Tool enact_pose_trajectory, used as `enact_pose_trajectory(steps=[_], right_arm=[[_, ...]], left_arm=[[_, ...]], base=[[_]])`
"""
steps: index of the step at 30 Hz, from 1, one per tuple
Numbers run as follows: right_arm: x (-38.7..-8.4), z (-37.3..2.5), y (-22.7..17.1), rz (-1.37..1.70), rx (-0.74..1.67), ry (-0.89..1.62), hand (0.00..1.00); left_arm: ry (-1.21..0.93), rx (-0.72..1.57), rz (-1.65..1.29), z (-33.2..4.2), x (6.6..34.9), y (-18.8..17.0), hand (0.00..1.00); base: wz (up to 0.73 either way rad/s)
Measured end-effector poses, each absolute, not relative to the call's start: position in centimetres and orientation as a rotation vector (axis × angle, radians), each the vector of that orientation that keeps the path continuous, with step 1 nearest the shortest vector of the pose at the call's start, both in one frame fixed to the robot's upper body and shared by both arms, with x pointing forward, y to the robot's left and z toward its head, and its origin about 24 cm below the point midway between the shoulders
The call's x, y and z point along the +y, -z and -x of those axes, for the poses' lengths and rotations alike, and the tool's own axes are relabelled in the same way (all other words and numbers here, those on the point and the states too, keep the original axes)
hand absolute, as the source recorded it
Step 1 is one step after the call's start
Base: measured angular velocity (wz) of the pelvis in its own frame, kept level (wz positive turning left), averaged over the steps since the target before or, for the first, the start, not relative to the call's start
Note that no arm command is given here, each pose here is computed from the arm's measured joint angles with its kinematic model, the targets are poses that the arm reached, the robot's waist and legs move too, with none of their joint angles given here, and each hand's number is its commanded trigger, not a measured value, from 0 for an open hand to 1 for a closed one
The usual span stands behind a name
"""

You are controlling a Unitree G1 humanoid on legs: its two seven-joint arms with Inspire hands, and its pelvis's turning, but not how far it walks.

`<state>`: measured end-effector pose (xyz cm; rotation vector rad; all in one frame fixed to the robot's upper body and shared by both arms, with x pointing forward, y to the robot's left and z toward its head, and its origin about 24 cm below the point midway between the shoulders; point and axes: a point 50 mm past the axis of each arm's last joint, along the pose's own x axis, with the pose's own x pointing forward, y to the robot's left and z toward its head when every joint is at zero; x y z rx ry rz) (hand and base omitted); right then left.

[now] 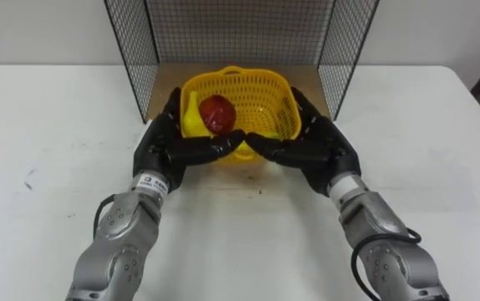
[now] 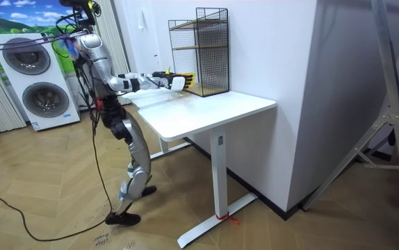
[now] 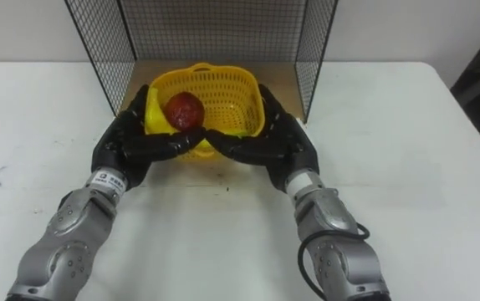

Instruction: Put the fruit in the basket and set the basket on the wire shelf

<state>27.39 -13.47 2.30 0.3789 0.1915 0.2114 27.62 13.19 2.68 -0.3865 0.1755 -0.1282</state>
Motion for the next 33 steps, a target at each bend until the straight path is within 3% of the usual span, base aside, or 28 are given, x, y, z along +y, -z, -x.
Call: enact_pose_trajectory(steps=[10, 33], right_arm=[[-13.6, -27.7, -2.4, -0.357, 0.188, -0.216, 0.00], [-13.7, -28.7, -3.2, -0.324, 0.163, -0.209, 0.00]], left_arm=[[0.113, 0.185, 0.373, -27.8, 13.0, -2.3, 0.00], [0.128, 0.182, 0.266, -28.6, 13.2, -2.9, 0.00]], base=[[0.20], [-0.08]])
